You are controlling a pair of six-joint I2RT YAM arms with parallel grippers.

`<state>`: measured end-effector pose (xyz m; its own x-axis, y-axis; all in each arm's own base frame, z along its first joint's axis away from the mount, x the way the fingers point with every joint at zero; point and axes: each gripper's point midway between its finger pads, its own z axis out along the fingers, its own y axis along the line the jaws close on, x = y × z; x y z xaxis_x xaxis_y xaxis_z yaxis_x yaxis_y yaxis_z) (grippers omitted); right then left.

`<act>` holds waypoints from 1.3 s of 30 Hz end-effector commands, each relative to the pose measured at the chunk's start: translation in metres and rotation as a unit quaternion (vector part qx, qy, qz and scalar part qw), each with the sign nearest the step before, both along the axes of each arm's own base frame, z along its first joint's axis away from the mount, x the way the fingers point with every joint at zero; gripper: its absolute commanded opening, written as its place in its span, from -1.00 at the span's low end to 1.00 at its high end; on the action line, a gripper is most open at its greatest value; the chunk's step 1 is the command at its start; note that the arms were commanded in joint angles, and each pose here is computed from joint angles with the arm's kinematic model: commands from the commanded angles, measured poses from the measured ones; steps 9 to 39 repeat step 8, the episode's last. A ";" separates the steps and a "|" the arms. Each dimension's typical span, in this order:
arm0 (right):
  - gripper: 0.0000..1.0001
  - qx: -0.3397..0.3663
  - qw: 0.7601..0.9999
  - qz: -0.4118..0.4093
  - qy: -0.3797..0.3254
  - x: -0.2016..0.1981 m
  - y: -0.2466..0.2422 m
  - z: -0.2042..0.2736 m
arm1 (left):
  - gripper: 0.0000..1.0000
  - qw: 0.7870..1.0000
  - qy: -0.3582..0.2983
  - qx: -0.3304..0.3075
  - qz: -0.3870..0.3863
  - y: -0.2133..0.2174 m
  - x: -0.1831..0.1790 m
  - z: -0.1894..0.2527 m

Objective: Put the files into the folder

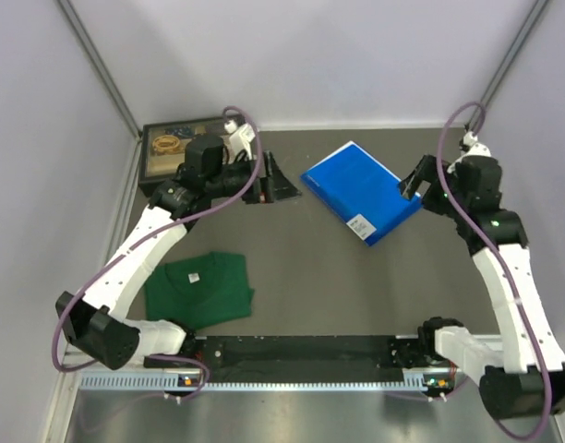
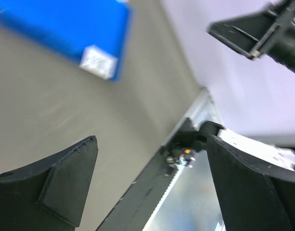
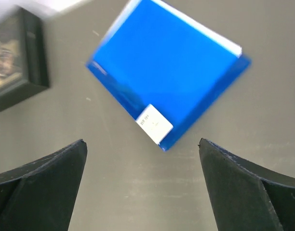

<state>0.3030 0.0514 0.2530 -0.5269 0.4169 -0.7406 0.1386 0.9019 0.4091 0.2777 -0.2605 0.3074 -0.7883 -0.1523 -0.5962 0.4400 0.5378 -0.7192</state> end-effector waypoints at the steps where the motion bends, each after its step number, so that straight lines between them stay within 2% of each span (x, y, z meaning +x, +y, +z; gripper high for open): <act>1: 0.97 -0.043 0.997 0.053 -0.022 -0.029 0.003 0.043 | 0.96 0.994 -0.082 -0.052 -0.054 -0.033 -0.023 0.070; 8: 0.97 -0.054 0.990 0.077 -0.110 -0.036 0.007 0.089 | 0.97 0.985 -0.145 -0.080 -0.050 -0.027 -0.044 0.114; 39: 0.97 -0.054 0.990 0.077 -0.110 -0.036 0.007 0.089 | 0.97 0.985 -0.145 -0.080 -0.050 -0.027 -0.044 0.114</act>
